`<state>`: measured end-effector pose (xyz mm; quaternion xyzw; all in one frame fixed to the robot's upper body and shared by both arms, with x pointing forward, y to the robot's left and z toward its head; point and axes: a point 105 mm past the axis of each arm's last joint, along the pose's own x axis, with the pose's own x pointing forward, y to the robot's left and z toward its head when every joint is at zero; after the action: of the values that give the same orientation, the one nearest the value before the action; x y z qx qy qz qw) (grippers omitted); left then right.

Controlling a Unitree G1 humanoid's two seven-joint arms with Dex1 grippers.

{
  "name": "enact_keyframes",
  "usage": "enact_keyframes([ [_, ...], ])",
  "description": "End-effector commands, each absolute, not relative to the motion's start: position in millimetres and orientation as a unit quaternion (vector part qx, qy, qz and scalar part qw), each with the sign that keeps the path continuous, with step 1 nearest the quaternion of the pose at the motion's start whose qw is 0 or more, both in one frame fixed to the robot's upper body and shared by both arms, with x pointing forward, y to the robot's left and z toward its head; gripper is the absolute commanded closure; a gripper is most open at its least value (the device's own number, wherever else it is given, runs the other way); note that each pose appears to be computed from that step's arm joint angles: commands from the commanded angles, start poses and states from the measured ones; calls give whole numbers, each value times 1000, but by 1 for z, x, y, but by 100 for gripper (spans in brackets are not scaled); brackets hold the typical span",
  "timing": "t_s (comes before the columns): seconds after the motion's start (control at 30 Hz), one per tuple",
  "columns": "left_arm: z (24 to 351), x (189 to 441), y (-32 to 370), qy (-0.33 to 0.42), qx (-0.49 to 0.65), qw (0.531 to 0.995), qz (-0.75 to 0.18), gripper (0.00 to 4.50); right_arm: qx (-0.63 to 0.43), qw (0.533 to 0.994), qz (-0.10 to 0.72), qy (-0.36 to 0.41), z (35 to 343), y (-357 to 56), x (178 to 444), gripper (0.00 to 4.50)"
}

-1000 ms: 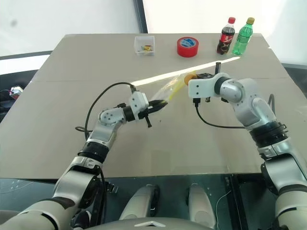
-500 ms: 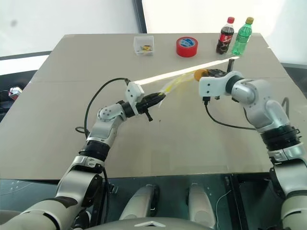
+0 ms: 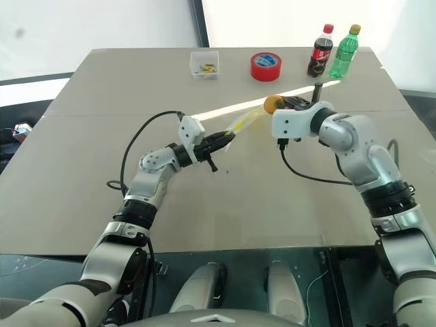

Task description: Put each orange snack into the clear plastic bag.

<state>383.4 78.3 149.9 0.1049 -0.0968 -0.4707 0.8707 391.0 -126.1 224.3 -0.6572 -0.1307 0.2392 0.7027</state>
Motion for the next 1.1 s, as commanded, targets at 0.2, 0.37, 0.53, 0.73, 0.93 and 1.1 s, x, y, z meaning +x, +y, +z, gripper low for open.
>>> enact_keyframes([
  [0.2, 170, 381, 75, -131, 97, 866, -472, 450, -647, 711, 237, -139, 225, -120, 397, 435],
  [0.37, 171, 380, 75, -133, 101, 865, -473, 450, -645, 713, 240, -134, 220, -121, 399, 435],
  [0.53, 164, 372, 70, -133, 150, 844, -497, 450, -650, 708, 241, -135, 221, -121, 401, 435],
  [0.73, 152, 365, 65, -129, 237, 805, -529, 450, -680, 672, 268, -117, 212, -123, 397, 435],
  [0.93, 153, 370, 59, -134, 268, 793, -530, 450, -710, 620, 316, -108, 195, -114, 390, 435],
  [1.1, 155, 371, 53, -139, 264, 792, -532, 450, -713, 607, 332, -115, 190, -103, 387, 435],
])
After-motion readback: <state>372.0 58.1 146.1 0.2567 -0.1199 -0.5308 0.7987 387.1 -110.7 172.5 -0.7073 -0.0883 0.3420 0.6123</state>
